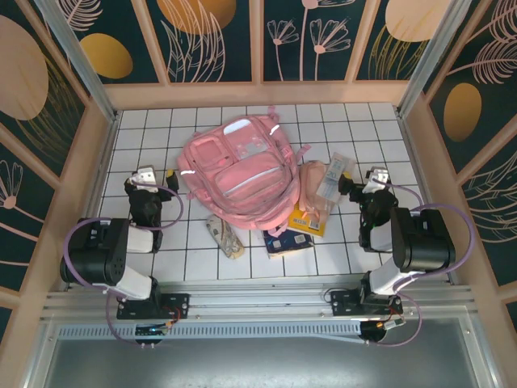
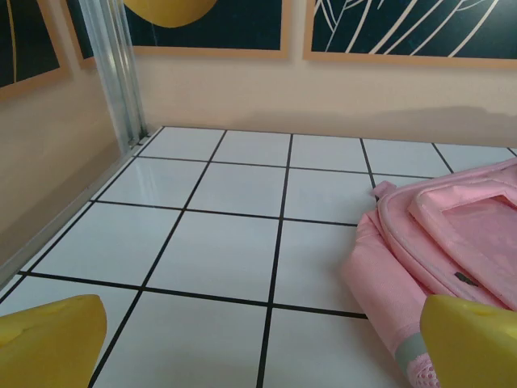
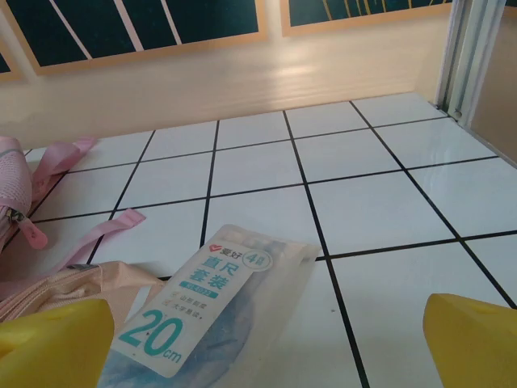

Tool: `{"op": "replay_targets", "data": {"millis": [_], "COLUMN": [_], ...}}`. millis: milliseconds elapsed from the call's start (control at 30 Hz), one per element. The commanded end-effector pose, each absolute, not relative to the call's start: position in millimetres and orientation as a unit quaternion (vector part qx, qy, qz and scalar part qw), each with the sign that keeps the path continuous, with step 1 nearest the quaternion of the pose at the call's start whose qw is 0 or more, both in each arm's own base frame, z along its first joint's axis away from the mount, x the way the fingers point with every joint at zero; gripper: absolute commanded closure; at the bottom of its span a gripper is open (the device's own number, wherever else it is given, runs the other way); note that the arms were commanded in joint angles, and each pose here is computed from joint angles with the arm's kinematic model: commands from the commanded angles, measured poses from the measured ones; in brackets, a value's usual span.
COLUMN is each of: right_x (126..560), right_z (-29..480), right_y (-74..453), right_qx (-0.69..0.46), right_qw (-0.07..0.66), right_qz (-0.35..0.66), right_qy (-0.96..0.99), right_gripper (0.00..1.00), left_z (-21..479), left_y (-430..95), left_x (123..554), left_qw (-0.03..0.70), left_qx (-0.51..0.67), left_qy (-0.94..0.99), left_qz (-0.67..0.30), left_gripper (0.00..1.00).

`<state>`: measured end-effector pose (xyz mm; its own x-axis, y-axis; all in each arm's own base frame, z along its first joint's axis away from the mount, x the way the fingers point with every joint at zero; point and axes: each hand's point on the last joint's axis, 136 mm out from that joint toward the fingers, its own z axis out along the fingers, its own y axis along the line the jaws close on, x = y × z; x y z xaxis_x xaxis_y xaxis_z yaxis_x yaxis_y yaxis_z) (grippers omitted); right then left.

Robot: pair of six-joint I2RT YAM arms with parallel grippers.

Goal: Pack the student bag

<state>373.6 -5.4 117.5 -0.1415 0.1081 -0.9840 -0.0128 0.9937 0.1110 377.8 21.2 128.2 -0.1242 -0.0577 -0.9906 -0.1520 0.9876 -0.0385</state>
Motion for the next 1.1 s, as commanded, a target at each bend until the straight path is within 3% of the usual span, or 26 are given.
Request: {"op": "replay_targets", "data": {"millis": [0,567,700,767,833,1067], "right_x": [378,378,380,392,404,433], "right_z": [126,126,135,138,149,192], "right_y": [-6,-8,-14,-17,-20,10], "right_qx": [0.036,0.038,0.055,0.065,0.103,0.163], "right_qw": [0.665,0.663,0.667,0.639,0.604,0.458], "right_qz": [0.045,0.052,0.045,0.035,0.052,0.194], "right_qy": [0.745,0.746,0.742,0.766,0.789,0.852], "right_gripper": [0.01,0.01,0.01,0.01,0.01,0.01], "left_z": [136,136,149,153,167,217], "left_y": [21,21,44,59,47,29], "left_x": [377,377,392,403,412,423], "left_qw": [0.671,0.671,0.635,0.591,0.586,0.531], "left_qx": [-0.075,-0.075,-0.141,-0.188,-0.158,-0.182], "left_qy": [0.737,0.737,0.757,0.779,0.792,0.828], "left_qz": [0.026,0.026,0.062,0.090,0.067,-0.004], "left_gripper": [0.01,0.01,0.01,0.01,0.01,0.01]}}
